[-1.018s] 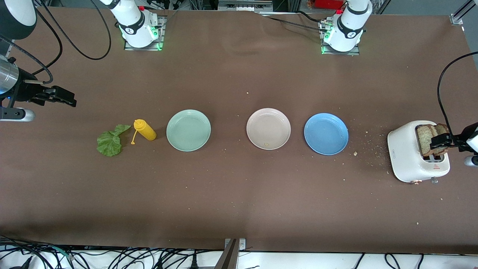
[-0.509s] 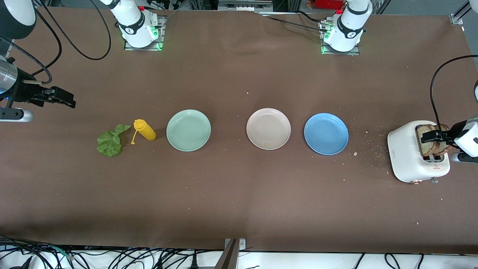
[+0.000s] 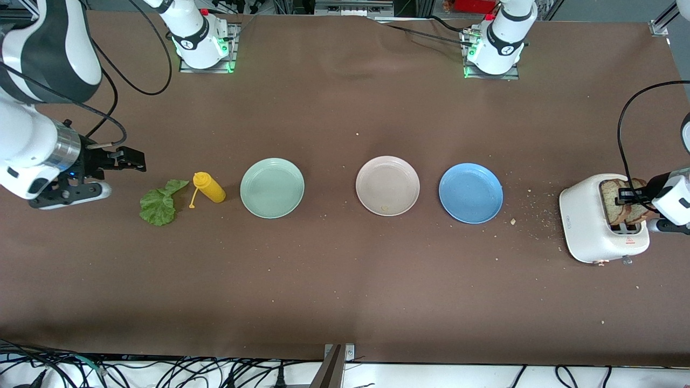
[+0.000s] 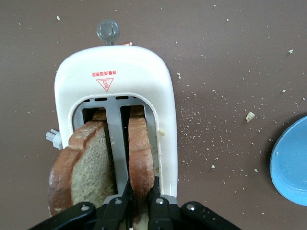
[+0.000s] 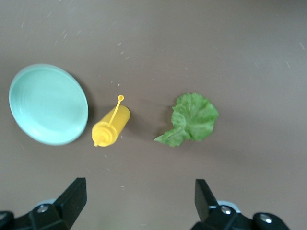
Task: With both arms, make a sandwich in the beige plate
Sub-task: 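Lift the toast with the left gripper while the right gripper grasps the mustard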
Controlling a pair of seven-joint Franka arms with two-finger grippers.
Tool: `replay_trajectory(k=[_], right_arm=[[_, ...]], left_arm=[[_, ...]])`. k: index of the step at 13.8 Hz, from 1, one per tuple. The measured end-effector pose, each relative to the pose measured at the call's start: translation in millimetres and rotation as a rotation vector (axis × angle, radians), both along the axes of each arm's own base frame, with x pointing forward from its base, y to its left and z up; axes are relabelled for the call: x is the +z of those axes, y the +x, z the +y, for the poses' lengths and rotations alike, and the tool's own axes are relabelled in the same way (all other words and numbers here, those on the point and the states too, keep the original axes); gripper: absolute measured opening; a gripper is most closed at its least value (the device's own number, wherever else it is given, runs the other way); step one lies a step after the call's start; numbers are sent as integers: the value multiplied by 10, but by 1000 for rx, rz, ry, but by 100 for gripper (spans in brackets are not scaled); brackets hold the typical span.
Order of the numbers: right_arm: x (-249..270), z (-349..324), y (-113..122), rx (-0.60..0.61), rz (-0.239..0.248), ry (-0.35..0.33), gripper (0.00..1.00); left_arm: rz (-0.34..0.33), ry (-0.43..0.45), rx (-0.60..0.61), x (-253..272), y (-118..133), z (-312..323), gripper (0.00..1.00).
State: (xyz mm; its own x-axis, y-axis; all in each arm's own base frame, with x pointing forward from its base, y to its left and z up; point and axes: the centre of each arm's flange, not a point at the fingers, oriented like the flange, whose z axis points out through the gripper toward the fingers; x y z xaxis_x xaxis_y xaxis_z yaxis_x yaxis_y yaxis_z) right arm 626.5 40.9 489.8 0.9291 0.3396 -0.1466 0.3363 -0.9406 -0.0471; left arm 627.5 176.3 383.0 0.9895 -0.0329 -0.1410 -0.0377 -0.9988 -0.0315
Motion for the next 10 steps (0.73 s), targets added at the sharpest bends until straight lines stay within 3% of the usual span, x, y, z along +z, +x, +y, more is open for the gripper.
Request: replay_trajectory(k=[3,7,10], right_arm=[[-117,-260,79,143,-10,106,100],[-562,-818,211,406,-52,345,100],[-968,-1036,274,554,-63,424,100]], left_arm=[[-15,6,1,107,-7,-2,10],[-35,51,-17,535,-79,-64,8],[-35,122,-80,1008,-87,-367,8]])
